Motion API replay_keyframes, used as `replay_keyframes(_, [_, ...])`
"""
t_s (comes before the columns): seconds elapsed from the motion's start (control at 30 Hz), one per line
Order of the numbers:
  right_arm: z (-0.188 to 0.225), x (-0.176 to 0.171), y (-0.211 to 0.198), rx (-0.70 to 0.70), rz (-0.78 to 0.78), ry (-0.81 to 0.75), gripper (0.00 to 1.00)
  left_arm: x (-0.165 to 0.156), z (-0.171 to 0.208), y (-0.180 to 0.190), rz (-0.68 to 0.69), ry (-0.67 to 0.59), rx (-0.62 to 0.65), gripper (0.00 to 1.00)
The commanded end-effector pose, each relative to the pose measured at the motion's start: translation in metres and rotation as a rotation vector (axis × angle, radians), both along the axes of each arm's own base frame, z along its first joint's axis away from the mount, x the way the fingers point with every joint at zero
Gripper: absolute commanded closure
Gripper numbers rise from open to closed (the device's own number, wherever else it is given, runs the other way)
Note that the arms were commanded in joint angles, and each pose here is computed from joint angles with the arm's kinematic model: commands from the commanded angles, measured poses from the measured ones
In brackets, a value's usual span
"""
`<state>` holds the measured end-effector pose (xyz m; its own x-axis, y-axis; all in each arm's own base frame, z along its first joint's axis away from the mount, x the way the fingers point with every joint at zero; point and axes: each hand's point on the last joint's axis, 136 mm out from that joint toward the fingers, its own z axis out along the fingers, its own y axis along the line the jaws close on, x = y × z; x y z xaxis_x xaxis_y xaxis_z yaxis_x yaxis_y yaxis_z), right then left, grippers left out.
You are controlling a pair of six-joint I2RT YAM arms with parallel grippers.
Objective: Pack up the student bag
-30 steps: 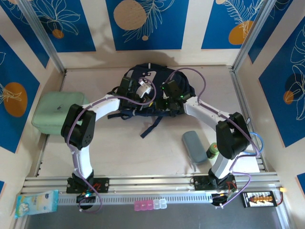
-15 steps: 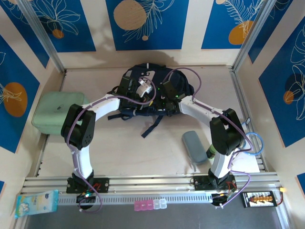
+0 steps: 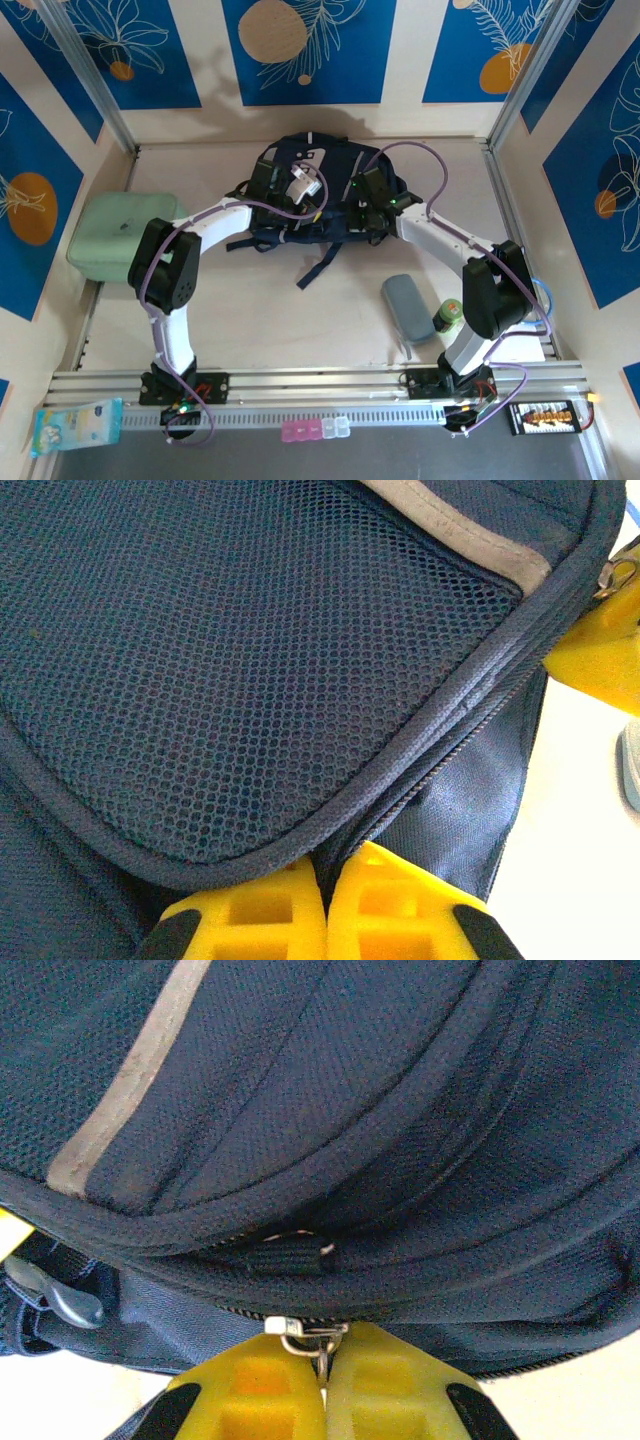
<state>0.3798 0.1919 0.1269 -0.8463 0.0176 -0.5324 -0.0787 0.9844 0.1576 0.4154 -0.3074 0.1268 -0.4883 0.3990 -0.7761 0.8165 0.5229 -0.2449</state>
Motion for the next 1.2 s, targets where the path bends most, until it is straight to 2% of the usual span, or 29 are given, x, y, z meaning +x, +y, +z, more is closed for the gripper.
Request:
replay_keyframes(0.0, [0.006, -0.004, -0.031, -0.061, -0.064, 0.004, 1.00, 0.005, 0.021, 0.010, 0.034, -0.004, -0.006, 1.00])
replay_keyframes(0.17, [0.019, 0.002, -0.069, -0.062, -0.180, 0.003, 1.00, 0.005, 0.017, 0.018, 0.045, -0.007, 0.038, 1.00])
replay_keyframes(0.33, [0.018, 0.007, -0.087, -0.068, -0.204, 0.033, 1.00, 0.002, 0.005, 0.025, 0.033, 0.000, 0.108, 1.00])
replay_keyframes(0.5, [0.025, 0.028, -0.092, -0.058, -0.151, 0.033, 1.00, -0.005, -0.008, 0.036, -0.002, -0.003, 0.188, 1.00])
replay_keyframes(0.63, [0.042, 0.040, -0.079, -0.010, -0.020, 0.026, 1.00, -0.008, -0.015, 0.045, -0.033, -0.020, 0.264, 1.00])
replay_keyframes(0.8, [0.039, 0.041, -0.057, 0.048, 0.081, 0.047, 1.00, -0.001, -0.008, 0.047, -0.027, -0.049, 0.258, 0.99])
replay_keyframes(0.87, [0.033, 0.033, -0.042, 0.064, 0.129, 0.054, 1.00, 0.002, 0.002, 0.048, 0.014, -0.045, 0.216, 0.84])
replay_keyframes(0.93, [0.030, 0.021, -0.025, 0.096, 0.177, 0.058, 1.00, 0.002, 0.011, 0.054, 0.091, -0.028, 0.180, 0.62])
replay_keyframes(1.07, [0.028, -0.009, 0.014, 0.201, 0.280, 0.080, 1.00, -0.013, 0.035, 0.067, 0.255, -0.002, 0.060, 0.44])
replay_keyframes(1.17, [0.028, -0.032, 0.047, 0.283, 0.357, 0.097, 1.00, -0.029, 0.045, 0.084, 0.416, 0.041, -0.038, 0.38])
